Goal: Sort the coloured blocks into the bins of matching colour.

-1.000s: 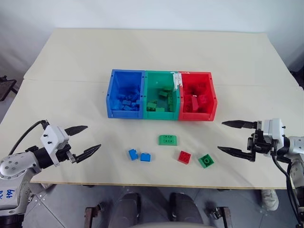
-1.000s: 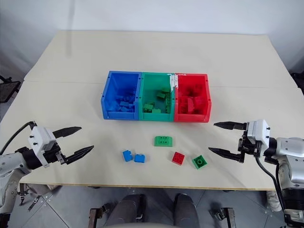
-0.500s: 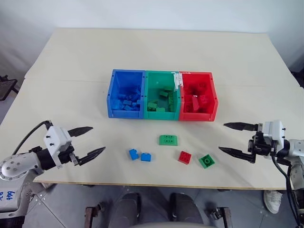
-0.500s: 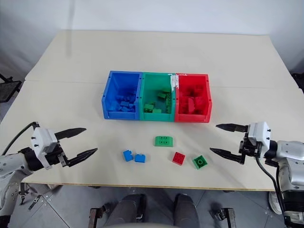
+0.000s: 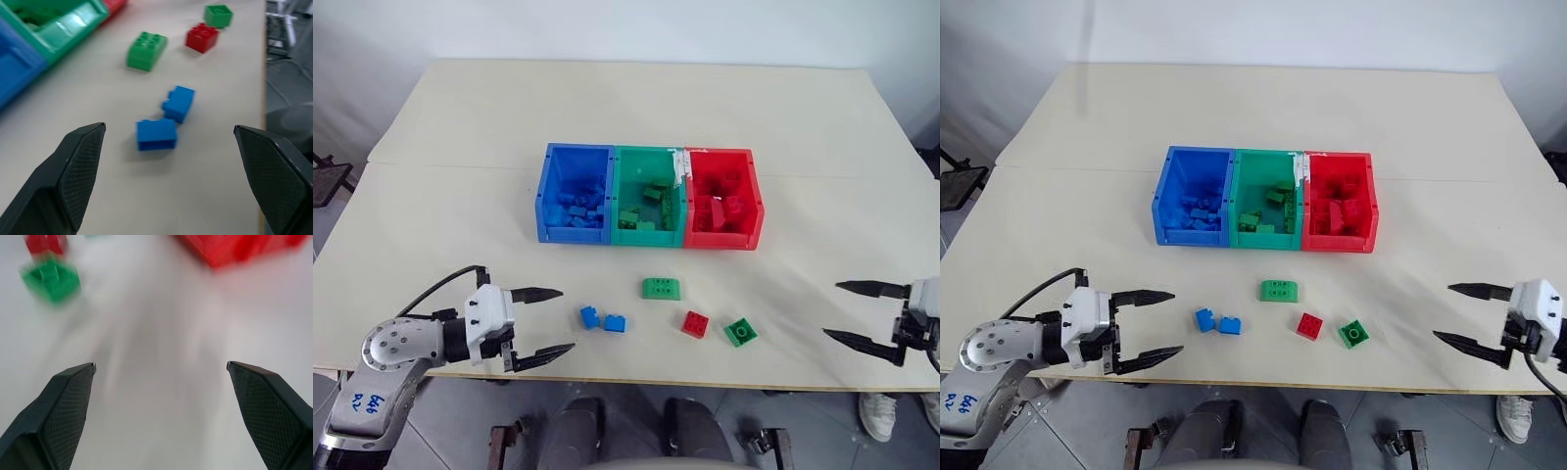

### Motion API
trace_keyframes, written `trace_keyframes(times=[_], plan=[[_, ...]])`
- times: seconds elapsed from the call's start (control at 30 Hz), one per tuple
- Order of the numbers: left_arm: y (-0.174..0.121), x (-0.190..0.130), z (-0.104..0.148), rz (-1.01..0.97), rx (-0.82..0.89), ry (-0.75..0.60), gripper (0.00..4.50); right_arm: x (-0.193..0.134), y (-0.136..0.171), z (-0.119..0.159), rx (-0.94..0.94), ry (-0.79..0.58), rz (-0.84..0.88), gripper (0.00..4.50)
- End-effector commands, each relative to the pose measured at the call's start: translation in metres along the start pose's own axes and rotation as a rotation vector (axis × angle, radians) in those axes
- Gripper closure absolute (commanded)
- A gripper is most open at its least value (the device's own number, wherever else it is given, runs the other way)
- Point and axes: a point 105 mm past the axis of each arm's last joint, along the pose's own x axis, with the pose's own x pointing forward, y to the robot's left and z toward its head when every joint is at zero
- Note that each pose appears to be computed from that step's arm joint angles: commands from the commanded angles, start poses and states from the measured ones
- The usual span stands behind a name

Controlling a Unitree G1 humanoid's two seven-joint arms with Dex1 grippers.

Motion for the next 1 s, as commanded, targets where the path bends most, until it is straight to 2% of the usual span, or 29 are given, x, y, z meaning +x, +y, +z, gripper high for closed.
trace_keyframes(times=[0.03, 0.17, 0.27, 0.43, 0.67, 0.7, 0.73, 0.8, 0.93, 1.0], plan=[[-0.002, -0.001, 0.008, -0.022, 0.035, -0.013, 0.04, -0.002, -0.002, 0.009, -0.049, -0.023, 0.01, 0.0], [0.004, -0.004, 0.006, 0.001, 0.037, -0.007, 0.04, 0.04, 0.017, 0.045, -0.08, -0.154, 0.172, 0.0], [0.007, -0.007, 0.003, 0.016, 0.035, 0.002, 0.04, 0.068, 0.038, 0.062, -0.083, -0.165, 0.327, 0.0], [0.009, -0.009, 0.003, 0.031, 0.035, 0.004, 0.04, 0.097, 0.061, 0.068, -0.089, -0.114, 0.506, 0.0], [0.004, -0.011, 0.002, 0.044, 0.025, 0.011, 0.04, 0.13, 0.068, 0.061, -0.178, -0.1, 0.58, 0.0], [0.005, -0.012, 0.002, 0.054, 0.025, 0.011, 0.0, 0.131, 0.07, 0.06, -0.177, -0.099, 0.587, 0.29], [0.005, -0.012, 0.002, 0.062, 0.025, 0.011, 0.0, 0.132, 0.071, 0.059, -0.176, -0.098, 0.591, 0.37], [0.006, -0.013, 0.002, 0.071, 0.026, 0.013, 0.0, 0.128, 0.075, 0.053, -0.204, -0.074, 0.626, 0.81], [0.009, -0.014, 0.002, 0.086, 0.03, 0.015, 0.0, 0.126, 0.066, 0.052, -0.212, -0.083, 0.592, 2.27], [0.011, -0.014, 0.002, 0.092, 0.033, 0.015, 0.0, 0.125, 0.058, 0.056, -0.216, -0.102, 0.553, 2.59]])
